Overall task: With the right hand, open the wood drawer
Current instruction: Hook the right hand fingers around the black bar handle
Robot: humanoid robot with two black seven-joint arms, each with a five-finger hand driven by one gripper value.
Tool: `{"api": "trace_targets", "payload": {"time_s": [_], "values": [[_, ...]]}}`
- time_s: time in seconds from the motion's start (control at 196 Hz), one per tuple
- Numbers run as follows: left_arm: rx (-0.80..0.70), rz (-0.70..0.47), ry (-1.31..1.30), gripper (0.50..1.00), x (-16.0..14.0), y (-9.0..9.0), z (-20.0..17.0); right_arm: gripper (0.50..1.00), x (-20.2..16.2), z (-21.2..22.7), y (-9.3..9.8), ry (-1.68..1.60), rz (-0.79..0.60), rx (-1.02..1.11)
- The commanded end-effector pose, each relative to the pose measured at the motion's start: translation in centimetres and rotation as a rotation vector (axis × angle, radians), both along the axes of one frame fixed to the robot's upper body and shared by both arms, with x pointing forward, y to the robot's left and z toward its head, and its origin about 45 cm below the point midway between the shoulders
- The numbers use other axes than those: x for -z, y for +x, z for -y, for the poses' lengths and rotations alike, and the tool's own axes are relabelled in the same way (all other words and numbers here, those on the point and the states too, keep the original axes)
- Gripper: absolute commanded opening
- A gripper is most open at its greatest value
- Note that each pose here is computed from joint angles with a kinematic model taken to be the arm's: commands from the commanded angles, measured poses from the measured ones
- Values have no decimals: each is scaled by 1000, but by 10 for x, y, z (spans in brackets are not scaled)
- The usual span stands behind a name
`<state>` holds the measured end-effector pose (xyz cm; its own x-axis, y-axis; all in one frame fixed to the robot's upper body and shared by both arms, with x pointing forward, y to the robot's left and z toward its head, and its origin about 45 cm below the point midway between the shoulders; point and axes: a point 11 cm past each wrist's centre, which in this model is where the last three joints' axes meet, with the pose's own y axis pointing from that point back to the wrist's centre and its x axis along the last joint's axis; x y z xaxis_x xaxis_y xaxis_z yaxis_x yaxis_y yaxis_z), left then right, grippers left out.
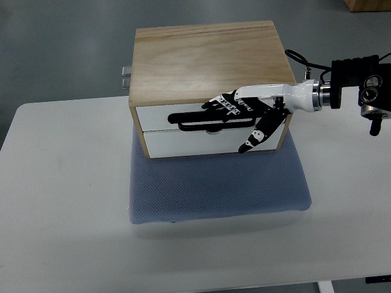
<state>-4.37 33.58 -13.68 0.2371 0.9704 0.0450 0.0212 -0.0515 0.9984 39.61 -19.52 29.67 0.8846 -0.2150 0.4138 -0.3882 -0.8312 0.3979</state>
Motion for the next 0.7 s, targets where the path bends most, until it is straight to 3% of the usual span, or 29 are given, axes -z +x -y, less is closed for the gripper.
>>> {"api": "trace_targets", "payload": {"time_s": [0.0,0.696], "values": [[0,-1,0,1000,0,-1,0,954,1,0,0,-2,-3,0],[0,0,0,1000,0,0,0,954,6,-3,-8,-2,-42,-33]]}}
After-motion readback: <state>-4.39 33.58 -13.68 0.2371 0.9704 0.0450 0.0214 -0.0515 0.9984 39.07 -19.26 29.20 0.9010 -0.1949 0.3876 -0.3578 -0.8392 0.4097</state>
